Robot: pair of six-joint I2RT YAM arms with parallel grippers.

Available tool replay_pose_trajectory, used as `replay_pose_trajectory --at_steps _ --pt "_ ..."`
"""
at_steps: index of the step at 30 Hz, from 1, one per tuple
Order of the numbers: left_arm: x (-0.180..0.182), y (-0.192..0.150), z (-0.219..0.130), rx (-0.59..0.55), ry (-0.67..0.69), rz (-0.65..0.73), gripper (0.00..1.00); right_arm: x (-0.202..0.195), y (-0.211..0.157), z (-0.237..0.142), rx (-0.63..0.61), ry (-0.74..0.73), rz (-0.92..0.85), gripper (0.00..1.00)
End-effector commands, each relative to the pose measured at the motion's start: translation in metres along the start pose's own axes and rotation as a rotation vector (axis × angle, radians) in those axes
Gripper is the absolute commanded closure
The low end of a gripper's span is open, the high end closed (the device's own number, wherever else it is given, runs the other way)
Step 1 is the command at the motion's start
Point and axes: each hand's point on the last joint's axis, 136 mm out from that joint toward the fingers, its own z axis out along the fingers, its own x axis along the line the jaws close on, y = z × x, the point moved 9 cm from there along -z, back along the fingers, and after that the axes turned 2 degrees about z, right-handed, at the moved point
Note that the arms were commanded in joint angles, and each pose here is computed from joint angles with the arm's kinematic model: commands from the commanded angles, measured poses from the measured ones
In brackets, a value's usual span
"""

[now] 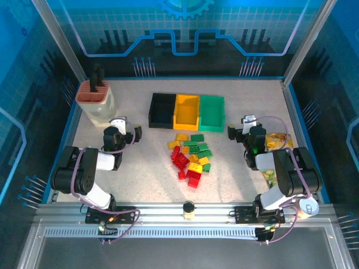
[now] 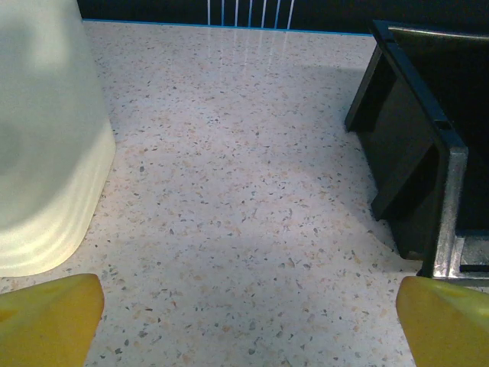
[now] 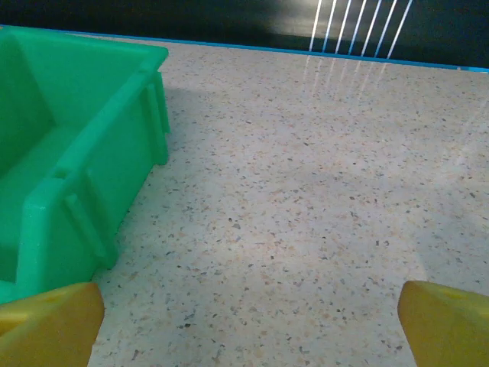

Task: Sort the legos into containers by color
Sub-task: Move the container to the center of the table.

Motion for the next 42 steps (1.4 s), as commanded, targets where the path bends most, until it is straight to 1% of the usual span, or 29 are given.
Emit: replay_pose_trajectory --at_steps 1,37,38,40,42 --pt "0.001 0.014 0.000 -0.044 -0.014 -0.003 0.01 0.003 0.009 0.002 -0.020 0.051 -0.027 0.00" --pt "0.002 0.014 0.001 -0.039 -0.015 -0.007 0.01 0.002 0.009 0.003 -0.017 0.058 -0.021 0.00" --pt "0.002 0.014 0.001 -0.041 -0.005 0.000 0.01 0.001 0.010 0.003 -0.019 0.058 -0.017 0.00" --pt "0.000 0.018 -0.003 -0.064 0.052 0.012 0.01 0.004 0.013 -0.001 -0.041 0.012 -0.038 0.00" --pt "-0.004 0.035 -0.014 -0.069 0.122 0.037 0.01 0.014 0.031 -0.017 -0.063 -0.021 -0.103 0.00"
